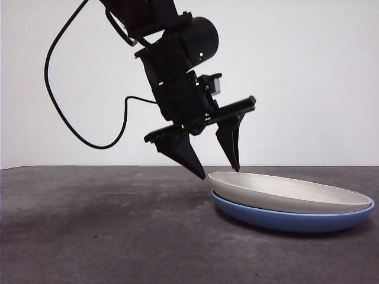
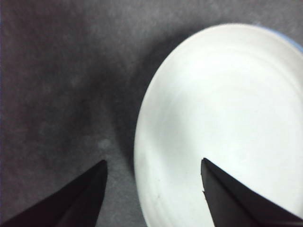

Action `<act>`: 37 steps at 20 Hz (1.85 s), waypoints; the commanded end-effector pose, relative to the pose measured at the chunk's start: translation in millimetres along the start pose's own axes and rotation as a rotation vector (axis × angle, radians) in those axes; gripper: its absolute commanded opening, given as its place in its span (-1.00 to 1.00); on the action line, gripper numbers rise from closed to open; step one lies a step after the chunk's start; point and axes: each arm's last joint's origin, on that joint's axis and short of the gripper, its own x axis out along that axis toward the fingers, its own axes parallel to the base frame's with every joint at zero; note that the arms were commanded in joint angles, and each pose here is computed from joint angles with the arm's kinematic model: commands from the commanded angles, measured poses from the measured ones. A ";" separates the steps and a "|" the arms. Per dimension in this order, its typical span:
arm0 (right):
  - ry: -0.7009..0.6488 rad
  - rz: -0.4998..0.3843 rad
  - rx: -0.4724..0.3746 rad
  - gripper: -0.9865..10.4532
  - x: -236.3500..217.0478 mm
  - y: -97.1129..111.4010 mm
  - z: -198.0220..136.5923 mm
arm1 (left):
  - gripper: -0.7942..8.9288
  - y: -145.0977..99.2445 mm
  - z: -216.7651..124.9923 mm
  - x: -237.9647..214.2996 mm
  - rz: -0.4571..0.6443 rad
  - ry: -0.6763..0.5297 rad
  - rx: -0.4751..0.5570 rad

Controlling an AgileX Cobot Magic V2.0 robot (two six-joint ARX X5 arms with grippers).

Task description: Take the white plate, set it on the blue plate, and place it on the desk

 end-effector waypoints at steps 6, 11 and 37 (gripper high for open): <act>-0.012 -0.074 0.000 -0.15 -2.2 -0.9 3.6 | -0.18 -11.2 17.8 -109.0 -0.028 -0.181 0.104; -0.006 -0.074 0.002 -0.15 -0.8 -1.6 2.7 | -0.19 -2.0 2.2 -192.5 -0.002 -0.239 0.136; 0.212 -0.180 0.258 -0.15 86.3 -45.4 -26.9 | -0.20 11.9 -122.5 -251.2 -0.370 -0.187 0.206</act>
